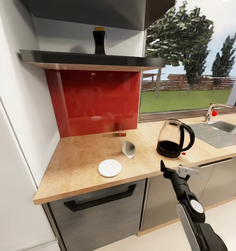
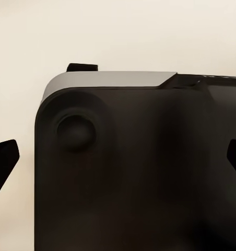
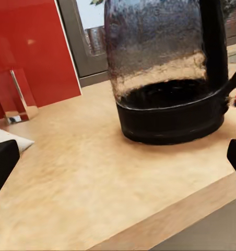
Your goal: Set up a coffee station on the kitchen countertop: keep the coffee maker on the countertop, move the bottle of coffee from the kitchen shelf to the counter next to the coffee maker, place a paper coffee filter on top of the coffee maker, put the saucer next to the coffee maker with the coffee cup on the saucer, and place the electric kettle next to the coffee maker.
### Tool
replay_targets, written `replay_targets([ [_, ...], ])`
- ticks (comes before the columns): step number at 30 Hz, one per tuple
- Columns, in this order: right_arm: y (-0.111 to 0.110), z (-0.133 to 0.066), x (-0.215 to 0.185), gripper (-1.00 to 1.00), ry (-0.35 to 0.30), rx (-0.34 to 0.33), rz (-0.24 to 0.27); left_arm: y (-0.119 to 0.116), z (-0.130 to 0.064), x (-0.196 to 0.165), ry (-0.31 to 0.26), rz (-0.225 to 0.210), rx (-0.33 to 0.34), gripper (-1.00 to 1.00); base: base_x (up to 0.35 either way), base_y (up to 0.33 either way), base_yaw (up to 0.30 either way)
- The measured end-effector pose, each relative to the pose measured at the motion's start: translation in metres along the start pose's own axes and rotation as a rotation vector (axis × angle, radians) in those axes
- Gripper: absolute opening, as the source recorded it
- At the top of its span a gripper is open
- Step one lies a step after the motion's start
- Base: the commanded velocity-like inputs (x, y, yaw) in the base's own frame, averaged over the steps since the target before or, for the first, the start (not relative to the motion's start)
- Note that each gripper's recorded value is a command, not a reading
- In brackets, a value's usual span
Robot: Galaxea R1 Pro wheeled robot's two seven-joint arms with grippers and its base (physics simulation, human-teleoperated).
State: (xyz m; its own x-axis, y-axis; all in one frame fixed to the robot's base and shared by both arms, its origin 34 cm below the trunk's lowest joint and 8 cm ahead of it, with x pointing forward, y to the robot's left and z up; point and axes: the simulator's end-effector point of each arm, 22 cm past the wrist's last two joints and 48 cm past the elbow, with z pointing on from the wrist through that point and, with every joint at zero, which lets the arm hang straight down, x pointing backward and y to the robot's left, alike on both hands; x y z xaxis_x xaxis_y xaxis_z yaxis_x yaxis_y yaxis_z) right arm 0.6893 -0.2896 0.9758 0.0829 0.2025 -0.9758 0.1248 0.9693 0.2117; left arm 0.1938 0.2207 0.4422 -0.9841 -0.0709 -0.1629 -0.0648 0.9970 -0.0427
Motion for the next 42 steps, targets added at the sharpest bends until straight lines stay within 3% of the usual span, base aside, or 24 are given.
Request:
replay_targets([
  [5,0.017,0.028,-0.021,1.0,0.053,-0.026,-0.015,0.001,0.0,0.0,0.0,0.0,-0.001,1.0,0.0,0.129,0.0],
  [8,0.033,0.045,-0.026,1.0,0.149,-0.05,-0.038,0.001,0.0,0.0,0.0,-0.001,-0.002,1.0,0.0,0.259,0.0],
  [13,0.049,0.048,-0.02,1.0,0.234,-0.08,-0.066,0.002,0.0,0.001,0.001,-0.005,-0.003,1.0,0.0,0.123,0.0],
  [18,0.051,0.048,-0.015,1.0,0.253,-0.078,-0.072,0.003,0.0,0.003,0.006,-0.006,-0.004,1.0,0.0,0.017,0.0],
  [23,0.035,0.05,-0.01,1.0,0.272,0.01,-0.091,0.003,0.0,0.004,0.008,-0.006,-0.005,1.0,0.0,0.15,0.0],
  [29,0.053,0.051,-0.004,1.0,0.326,-0.005,-0.141,0.003,0.0,0.004,0.009,-0.006,-0.005,1.0,0.0,0.059,0.0],
  [42,0.055,0.049,0.013,1.0,0.368,-0.006,-0.155,-0.003,-0.001,0.011,0.028,-0.005,0.003,1.0,0.149,0.073,0.0],
])
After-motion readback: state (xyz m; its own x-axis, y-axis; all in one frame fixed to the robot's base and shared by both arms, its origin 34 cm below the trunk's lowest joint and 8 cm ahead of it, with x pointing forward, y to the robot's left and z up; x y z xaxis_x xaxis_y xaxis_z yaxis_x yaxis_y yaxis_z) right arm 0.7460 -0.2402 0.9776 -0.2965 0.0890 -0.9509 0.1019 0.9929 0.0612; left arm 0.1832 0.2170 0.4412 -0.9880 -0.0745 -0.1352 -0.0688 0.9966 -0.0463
